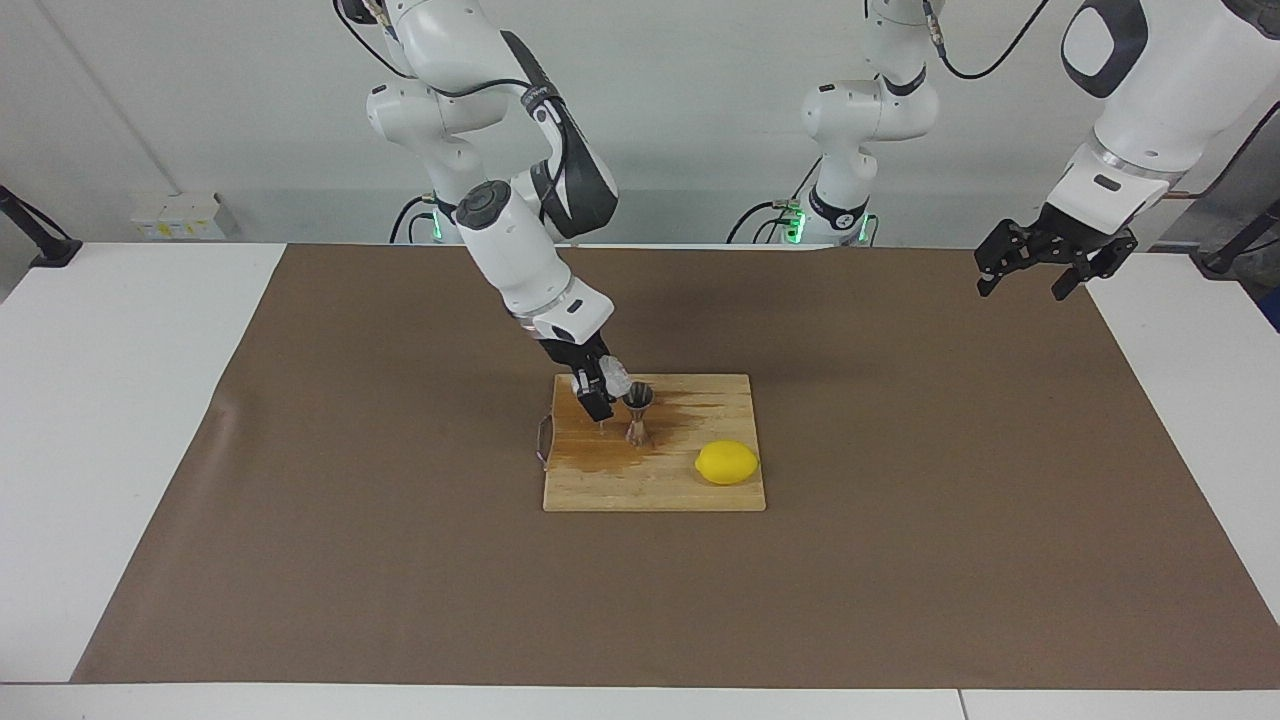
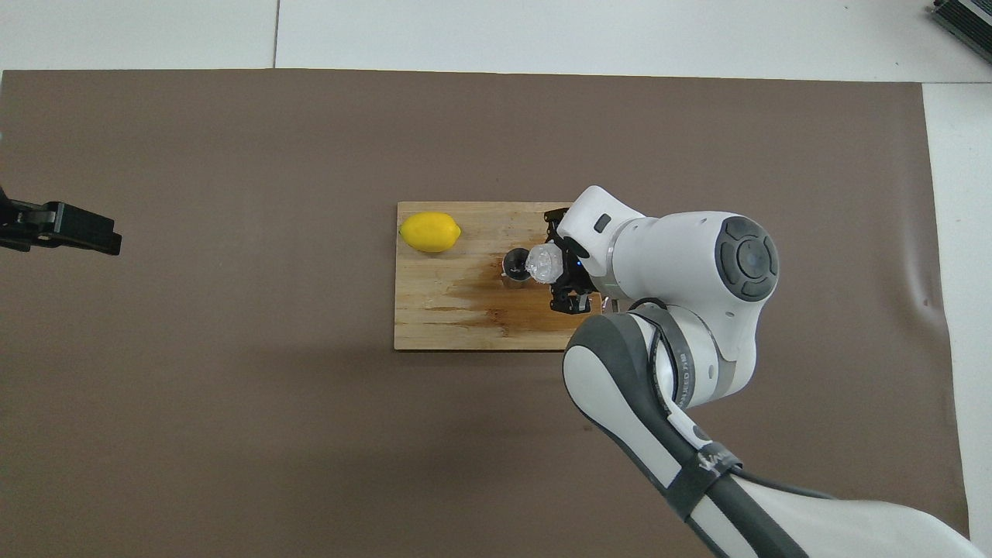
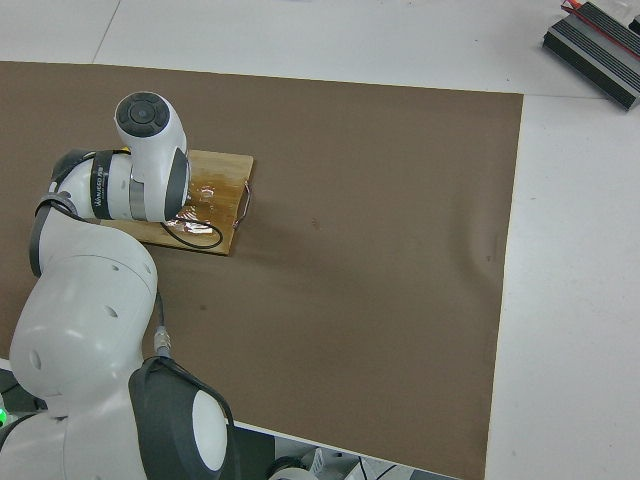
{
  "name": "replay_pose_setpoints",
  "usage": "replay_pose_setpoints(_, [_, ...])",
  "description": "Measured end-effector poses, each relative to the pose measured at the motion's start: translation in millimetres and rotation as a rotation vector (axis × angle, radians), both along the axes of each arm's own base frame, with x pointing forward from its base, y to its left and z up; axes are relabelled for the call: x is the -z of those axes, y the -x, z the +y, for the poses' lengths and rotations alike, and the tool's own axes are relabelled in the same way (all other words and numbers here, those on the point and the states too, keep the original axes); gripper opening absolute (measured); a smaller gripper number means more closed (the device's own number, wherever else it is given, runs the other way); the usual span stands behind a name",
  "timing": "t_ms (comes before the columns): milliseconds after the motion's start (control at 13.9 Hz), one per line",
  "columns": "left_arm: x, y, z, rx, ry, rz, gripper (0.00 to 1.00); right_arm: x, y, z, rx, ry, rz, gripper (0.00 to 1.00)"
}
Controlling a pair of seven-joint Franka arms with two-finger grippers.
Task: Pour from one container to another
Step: 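Tilt the white cup with the right gripper to pour into the metal cup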
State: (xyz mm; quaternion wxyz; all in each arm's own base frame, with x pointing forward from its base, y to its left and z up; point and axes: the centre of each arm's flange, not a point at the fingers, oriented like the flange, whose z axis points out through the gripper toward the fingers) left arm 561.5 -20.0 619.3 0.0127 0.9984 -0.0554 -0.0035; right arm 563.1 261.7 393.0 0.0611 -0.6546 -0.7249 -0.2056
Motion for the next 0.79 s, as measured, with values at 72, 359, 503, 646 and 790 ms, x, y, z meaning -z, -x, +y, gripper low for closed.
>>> replay_pose_setpoints(72, [0.0,0.0,0.0,0.0,0.0,0.0,1.0,-0.4,-0.2,0.3,0.001,-0.001,-0.004,0.27])
replay_pose_setpoints(359, [-0.1,0.0,0.0,0.0,0.0,0.0,1.0,-0.8,2.4,6.4,-0.009,-0.001,-0.007,0.27])
replay_pose_setpoints(503, [-0.1,0.1,0.0,0.0,0.0,0.0,1.0,-1.0,3.7,9.3,-0.011,-0.002,-0.008,0.27])
replay_pose_setpoints(646, [-0.1,0.1,0.0,0.0,0.0,0.0,1.0,-1.0,3.6,9.3,-0.011,-0.002,-0.008,0.27])
replay_pose_setpoints(790, [-0.1,0.1,0.0,0.0,0.0,0.0,1.0,-1.0,3.6,9.3,-0.011,-0.002,-0.008,0.27])
